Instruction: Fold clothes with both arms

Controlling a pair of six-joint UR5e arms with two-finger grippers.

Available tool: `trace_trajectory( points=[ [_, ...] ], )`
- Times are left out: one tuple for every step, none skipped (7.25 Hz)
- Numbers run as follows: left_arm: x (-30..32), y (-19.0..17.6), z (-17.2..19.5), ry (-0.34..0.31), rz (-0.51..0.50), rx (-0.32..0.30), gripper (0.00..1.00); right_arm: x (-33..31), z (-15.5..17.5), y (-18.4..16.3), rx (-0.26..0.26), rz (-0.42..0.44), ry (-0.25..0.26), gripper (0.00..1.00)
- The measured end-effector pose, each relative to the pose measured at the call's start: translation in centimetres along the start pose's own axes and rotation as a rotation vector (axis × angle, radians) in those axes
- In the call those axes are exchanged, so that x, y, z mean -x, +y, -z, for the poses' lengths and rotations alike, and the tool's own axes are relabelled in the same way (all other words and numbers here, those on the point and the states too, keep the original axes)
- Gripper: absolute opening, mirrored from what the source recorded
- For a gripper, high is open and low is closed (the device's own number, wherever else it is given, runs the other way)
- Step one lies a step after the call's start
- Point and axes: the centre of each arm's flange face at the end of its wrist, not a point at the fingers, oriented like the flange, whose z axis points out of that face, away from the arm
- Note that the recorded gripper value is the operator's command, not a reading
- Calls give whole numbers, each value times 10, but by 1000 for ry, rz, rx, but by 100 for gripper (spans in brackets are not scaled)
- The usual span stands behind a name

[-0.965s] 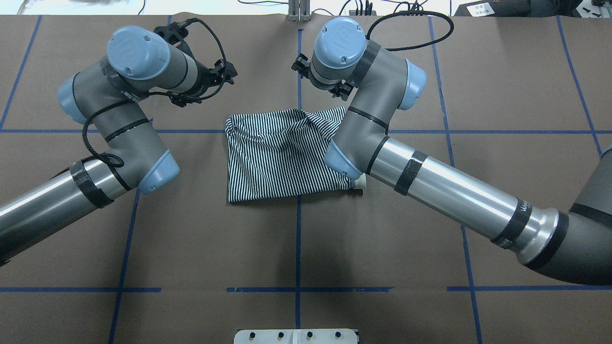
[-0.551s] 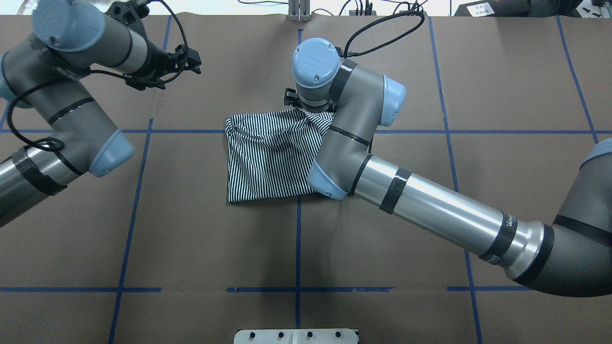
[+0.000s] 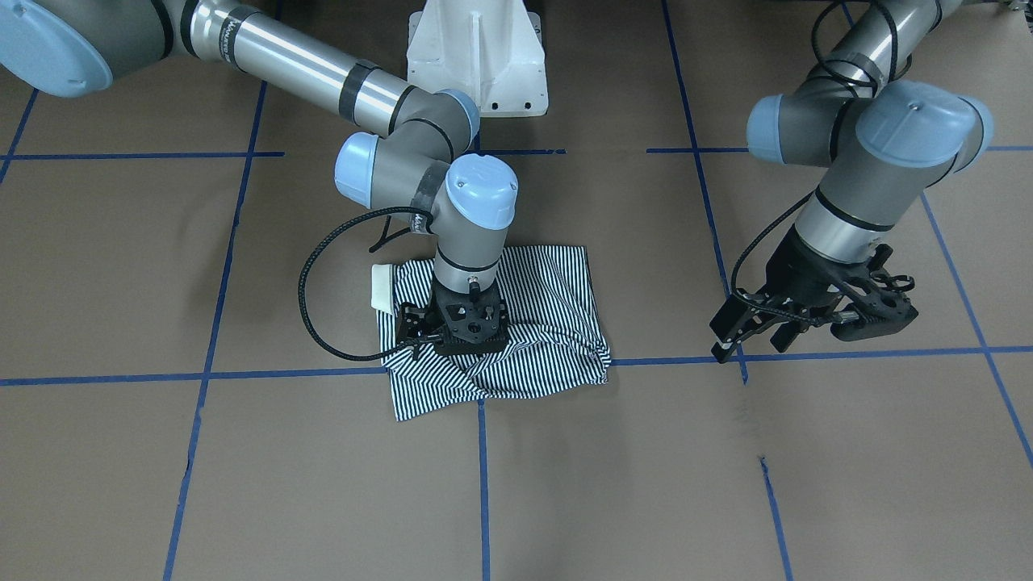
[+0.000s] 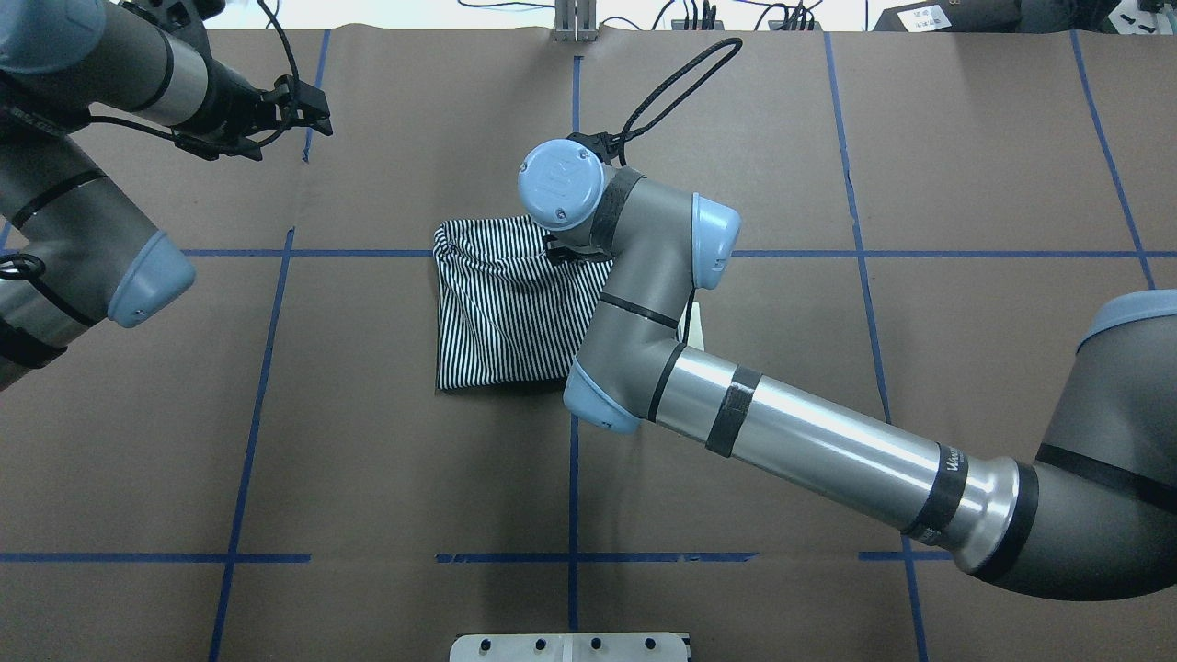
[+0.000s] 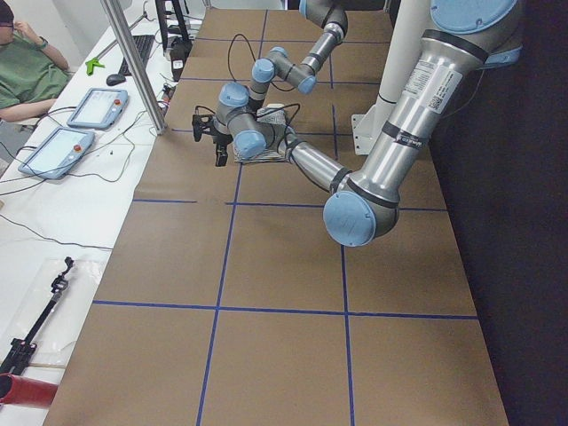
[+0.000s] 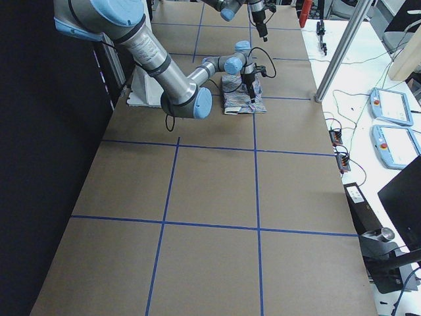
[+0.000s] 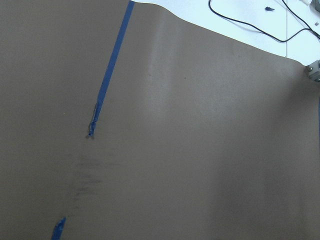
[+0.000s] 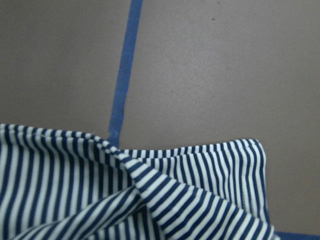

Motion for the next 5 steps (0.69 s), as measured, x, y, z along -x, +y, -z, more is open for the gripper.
trace_trajectory(
  points=[
    [0,0,1,1,1,1,100,-17,-7,-10,5,49,35,100],
    [1,0,1,1,3,1,100,-46,-17,-25,13,94,75,100],
    [1,0,1,1,4,1,100,-87,-32,-40,23,134,116,100],
    [0,0,1,2,3,1,100,-138,-45,-57,36,172,152,100],
    [1,-1,2,2,0,-1,100,-181,-46,-77,55,182,152,100]
  ],
)
